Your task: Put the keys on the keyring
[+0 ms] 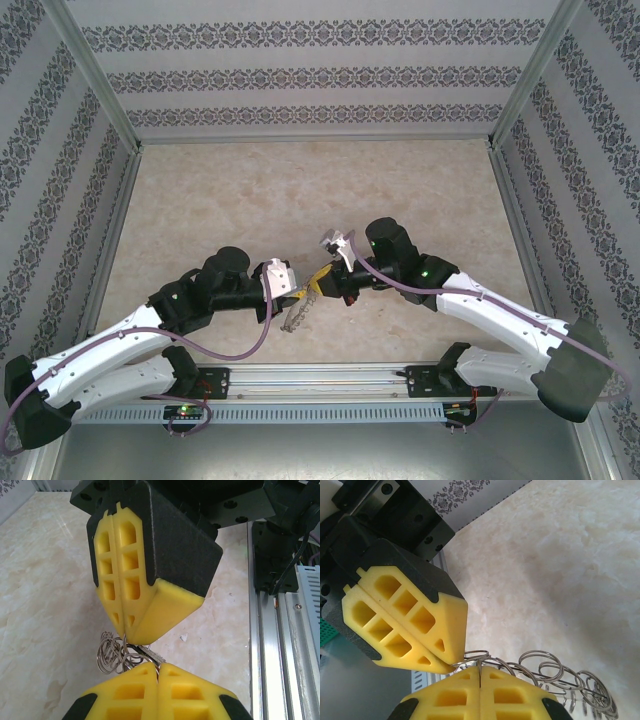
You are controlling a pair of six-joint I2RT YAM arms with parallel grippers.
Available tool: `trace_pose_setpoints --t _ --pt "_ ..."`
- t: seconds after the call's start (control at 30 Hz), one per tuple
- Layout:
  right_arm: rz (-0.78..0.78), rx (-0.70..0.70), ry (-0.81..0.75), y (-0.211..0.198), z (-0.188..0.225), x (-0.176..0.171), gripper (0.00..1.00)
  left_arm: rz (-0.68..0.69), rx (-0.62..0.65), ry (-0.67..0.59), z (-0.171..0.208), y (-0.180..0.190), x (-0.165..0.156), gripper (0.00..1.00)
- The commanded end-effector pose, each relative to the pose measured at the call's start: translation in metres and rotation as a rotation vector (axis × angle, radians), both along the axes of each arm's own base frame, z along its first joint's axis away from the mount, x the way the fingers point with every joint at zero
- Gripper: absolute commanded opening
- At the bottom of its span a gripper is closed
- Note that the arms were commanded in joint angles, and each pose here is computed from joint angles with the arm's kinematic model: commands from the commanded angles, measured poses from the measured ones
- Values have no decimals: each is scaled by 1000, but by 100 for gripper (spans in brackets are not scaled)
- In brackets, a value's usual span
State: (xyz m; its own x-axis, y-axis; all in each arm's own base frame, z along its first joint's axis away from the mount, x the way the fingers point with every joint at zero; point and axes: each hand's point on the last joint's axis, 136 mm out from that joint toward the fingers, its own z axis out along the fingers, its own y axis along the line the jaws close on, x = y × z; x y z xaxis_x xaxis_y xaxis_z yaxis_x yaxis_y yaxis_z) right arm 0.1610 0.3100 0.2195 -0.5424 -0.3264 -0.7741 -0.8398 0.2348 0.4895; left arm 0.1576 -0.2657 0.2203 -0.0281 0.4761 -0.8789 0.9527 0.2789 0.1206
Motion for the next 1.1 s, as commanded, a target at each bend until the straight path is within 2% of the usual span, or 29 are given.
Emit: trace_pose_setpoints --t 0.0,1.07 --pt "-43 9 -27 2 11 9 0 -92 -111 -75 39 -13 -13 0" --pt "-90 -13 -36 -15 6 13 0 -62 -102 -90 38 -9 -10 0"
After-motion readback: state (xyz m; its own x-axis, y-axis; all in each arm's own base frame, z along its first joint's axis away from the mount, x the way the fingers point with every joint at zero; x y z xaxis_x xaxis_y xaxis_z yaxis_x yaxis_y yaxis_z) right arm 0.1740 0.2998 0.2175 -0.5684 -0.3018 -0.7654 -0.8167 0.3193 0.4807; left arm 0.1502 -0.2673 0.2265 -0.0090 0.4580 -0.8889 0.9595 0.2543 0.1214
